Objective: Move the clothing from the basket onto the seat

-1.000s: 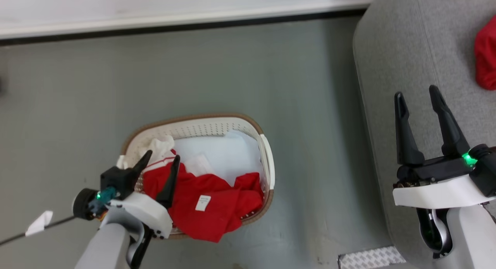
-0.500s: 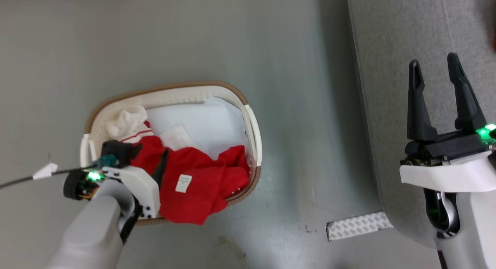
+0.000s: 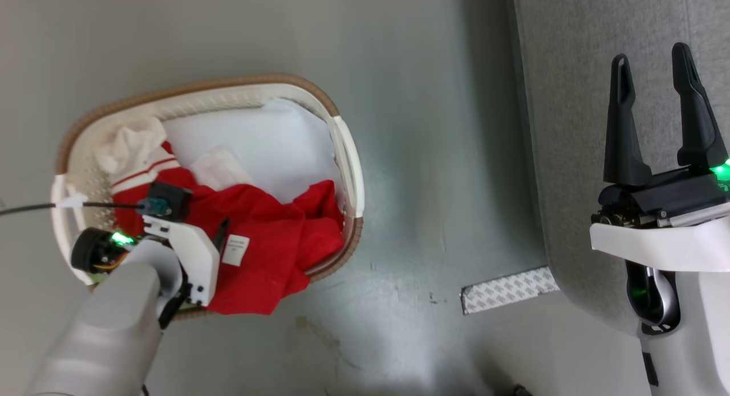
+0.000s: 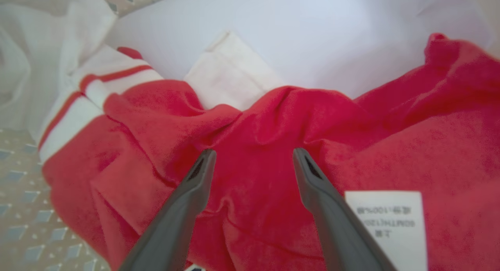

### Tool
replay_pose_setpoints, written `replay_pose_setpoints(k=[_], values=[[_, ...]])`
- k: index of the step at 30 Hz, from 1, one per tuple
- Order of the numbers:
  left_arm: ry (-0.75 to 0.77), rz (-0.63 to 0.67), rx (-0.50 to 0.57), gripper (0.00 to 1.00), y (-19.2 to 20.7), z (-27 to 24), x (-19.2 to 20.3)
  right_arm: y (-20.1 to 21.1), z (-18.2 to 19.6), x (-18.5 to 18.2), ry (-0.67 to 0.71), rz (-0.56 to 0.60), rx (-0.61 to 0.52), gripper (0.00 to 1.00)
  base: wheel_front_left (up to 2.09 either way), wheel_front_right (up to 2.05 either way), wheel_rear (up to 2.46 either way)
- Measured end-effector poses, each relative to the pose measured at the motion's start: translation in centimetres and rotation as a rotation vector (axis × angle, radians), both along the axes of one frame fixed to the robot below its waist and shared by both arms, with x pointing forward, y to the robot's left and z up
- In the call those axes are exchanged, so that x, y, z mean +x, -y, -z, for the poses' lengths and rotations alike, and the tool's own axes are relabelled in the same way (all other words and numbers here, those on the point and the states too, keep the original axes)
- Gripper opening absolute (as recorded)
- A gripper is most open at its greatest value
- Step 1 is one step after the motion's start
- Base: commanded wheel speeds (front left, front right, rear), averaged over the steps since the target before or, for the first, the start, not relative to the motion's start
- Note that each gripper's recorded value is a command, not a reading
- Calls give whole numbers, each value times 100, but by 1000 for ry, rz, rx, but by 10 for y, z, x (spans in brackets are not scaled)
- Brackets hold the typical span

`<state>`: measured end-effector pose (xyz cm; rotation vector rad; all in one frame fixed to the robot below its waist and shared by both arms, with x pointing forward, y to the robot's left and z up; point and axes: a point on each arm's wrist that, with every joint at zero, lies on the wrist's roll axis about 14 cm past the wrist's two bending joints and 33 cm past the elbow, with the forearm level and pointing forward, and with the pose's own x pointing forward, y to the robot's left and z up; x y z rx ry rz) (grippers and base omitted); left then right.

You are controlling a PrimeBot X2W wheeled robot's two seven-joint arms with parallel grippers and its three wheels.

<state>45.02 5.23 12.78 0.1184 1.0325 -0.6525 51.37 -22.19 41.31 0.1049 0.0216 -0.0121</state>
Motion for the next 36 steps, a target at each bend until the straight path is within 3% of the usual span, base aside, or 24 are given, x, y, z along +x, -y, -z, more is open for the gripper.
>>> replay_pose_setpoints(k=[25,26,27,36], values=[[-222,230,184,100,-13,73,-26,20,38,-4,-85,46,-15,100,0,0,0],[-219,233,182,44,-13,72,-25,20,38,-4,-85,47,-15,100,0,0,0],[-216,231,176,0,-11,71,-24,20,38,-3,-83,47,-14,100,0,0,0],[-146,202,114,0,-4,52,-10,18,25,1,-48,41,-9,100,0,0,0]])
